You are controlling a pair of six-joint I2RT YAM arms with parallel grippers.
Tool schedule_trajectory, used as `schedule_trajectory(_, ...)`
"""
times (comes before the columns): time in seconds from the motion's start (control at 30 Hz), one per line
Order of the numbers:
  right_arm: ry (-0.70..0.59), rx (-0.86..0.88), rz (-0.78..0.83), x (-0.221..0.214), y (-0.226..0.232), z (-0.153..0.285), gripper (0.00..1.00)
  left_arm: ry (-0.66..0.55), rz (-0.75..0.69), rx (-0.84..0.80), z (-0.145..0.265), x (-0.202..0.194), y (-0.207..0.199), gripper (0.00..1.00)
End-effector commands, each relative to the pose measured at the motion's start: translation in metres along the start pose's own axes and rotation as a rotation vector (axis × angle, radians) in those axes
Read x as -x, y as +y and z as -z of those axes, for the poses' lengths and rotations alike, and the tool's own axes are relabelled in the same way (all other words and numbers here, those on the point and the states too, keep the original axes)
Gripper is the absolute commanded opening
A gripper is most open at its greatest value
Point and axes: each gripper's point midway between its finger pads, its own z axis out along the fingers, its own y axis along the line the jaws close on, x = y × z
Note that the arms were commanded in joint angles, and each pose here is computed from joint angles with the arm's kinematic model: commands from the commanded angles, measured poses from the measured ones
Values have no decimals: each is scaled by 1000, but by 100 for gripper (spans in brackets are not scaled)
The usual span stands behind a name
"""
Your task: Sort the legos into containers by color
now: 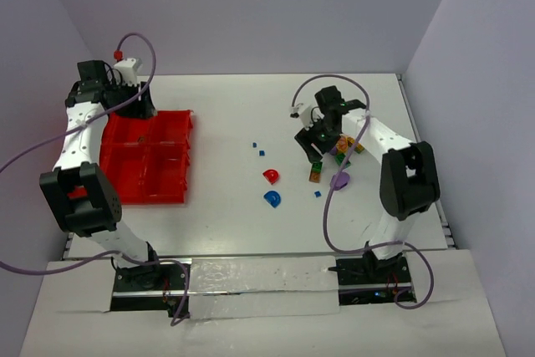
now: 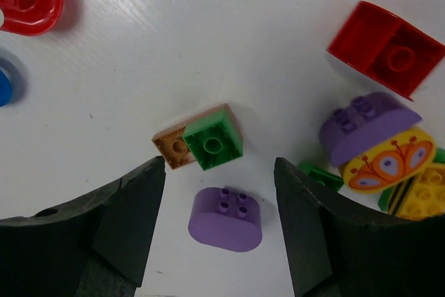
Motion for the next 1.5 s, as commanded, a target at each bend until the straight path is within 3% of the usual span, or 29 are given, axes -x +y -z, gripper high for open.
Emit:
schedule_trajectory(0.0,58,47,146,4,8,-9,71,-98,-80,-157,28,30,-49,67)
schedule_trajectory(0.37,180,93,239,-15,18,-40,70,-128,-103,-203,41,44,-77,69)
schedule_trajectory(0.6,219,80,272,-24,11,-46,63,-124,-107,-212,37,43,-83,68)
schedule_trajectory(0.83,231,64,290,-27,8,-44,46,-127,-112,-217,33,42,-90,67)
schedule_trajectory(0.97,194,46,288,-16,8,-30,23,-151,-92,-224,35,45,-95,62)
schedule_trajectory(1.0,173,36,262,-9,8,-24,5,-154,-81,-231,34,45,-97,61)
schedule_trajectory(1.03,150,26,244,-1,8,-21,0,-154,-48,-253,36,44,-103,61)
schedule_trajectory(1.2,-115,-23,-5,75,12,18,0,-143,29,-337,34,35,-140,59)
schedule_trajectory(1.33,-384,-84,-239,143,13,59,0,-140,44,-416,35,21,-201,63)
schedule_trajectory(1.47,-485,-47,-405,171,19,79,0,-140,67,-486,37,14,-238,65)
